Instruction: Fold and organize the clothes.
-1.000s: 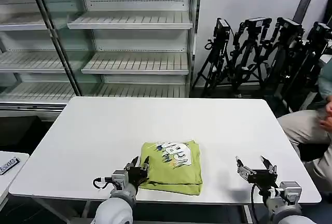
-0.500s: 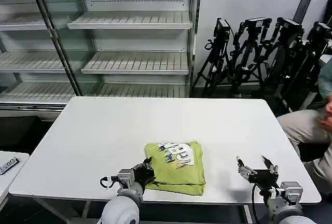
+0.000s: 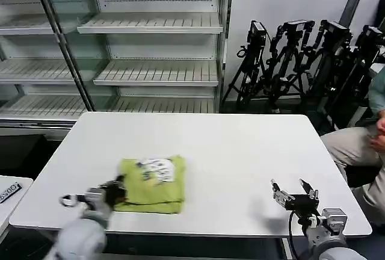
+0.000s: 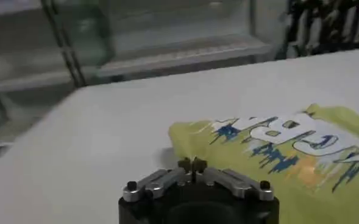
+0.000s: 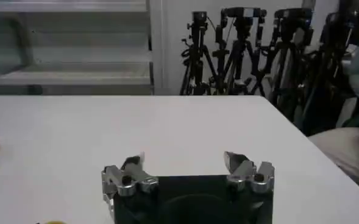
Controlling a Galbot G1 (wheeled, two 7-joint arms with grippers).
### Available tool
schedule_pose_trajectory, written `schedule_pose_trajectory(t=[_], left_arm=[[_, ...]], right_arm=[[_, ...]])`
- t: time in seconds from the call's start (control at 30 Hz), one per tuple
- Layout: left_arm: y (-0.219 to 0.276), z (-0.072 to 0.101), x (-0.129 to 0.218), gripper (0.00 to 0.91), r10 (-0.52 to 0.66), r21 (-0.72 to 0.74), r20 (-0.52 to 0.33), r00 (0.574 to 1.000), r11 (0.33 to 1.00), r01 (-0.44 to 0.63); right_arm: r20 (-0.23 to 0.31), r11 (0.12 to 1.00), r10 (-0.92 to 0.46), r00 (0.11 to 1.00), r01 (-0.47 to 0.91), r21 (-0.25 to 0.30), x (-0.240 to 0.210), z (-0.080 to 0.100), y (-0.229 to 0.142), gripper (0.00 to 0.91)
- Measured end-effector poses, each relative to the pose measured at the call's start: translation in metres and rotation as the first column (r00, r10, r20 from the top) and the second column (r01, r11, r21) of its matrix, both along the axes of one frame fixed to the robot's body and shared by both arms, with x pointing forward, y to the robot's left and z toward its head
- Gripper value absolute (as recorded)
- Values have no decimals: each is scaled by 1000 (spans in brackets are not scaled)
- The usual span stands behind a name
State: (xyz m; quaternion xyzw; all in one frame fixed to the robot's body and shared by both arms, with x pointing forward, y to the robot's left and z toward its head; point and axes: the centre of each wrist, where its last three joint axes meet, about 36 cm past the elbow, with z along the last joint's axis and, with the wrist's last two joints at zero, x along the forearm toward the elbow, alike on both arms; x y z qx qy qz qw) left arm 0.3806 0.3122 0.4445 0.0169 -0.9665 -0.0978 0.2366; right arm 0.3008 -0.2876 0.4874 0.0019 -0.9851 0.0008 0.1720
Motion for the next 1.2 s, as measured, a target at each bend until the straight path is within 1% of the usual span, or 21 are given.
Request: schedule_pose_trajectory(t=[0.07, 0.13, 0.23, 0.33, 0.4, 0.47, 0.5, 0.57, 0.63, 0.8, 0.87, 0.93, 1.0, 1.2], left_arm=[[38, 11, 1, 10, 20, 54, -7, 1000, 998, -20], [73, 30, 0, 10, 36, 105, -5, 999, 994, -35], [104, 60, -1, 10, 35, 151, 10, 999, 988, -36], [105, 91, -1, 10, 2, 163, 56, 998, 987, -11], [94, 106, -3, 10, -29, 158, 94, 995, 987, 14], [78, 116, -6, 10, -61, 149, 133, 989, 988, 41], [66, 117, -10, 10, -81, 139, 147, 986, 988, 61], [45, 110, -17, 10, -114, 112, 157, 981, 989, 97], [20, 93, -25, 10, -137, 68, 151, 979, 989, 128], [-64, 40, -49, 10, -230, -91, 88, 969, 967, 238], [-98, 30, -56, 10, -266, -154, 81, 960, 949, 276], [-128, 26, -61, 10, -287, -214, 91, 954, 930, 300], [-152, 28, -60, 10, -287, -267, 111, 951, 913, 307], [-192, 42, -37, 10, -220, -389, 160, 962, 882, 266]], right_arm=[[7, 1000, 2, 1000, -2, 6, 2, -1, 1, 907], [12, 1000, 4, 1000, -4, 13, 4, -1, 2, 907], [18, 1000, 8, 1000, -8, 21, 6, -2, 5, 907], [20, 1000, 8, 1000, -9, 21, 6, -3, 6, 907], [20, 1000, 9, 1000, -9, 20, 5, -2, 6, 907], [19, 1000, 8, 1000, -9, 17, 4, -2, 5, 907], [18, 1000, 7, 1000, -7, 15, 3, -2, 4, 907], [17, 1000, 2, 1000, -2, 9, 2, -1, 3, 907], [19, 1000, -5, 1000, 5, 3, 1, 1, 2, 907], [29, 1000, -10, 1000, 10, -12, 1, 7, -1, 907], [36, 1000, -10, 999, 10, -15, 1, 10, -2, 907], [43, 1000, -7, 999, 8, -16, 2, 12, -3, 907], [50, 1000, -3, 999, 4, -17, 3, 13, -4, 907], [78, 999, 13, 997, -11, -32, 8, 20, -8, 907]])
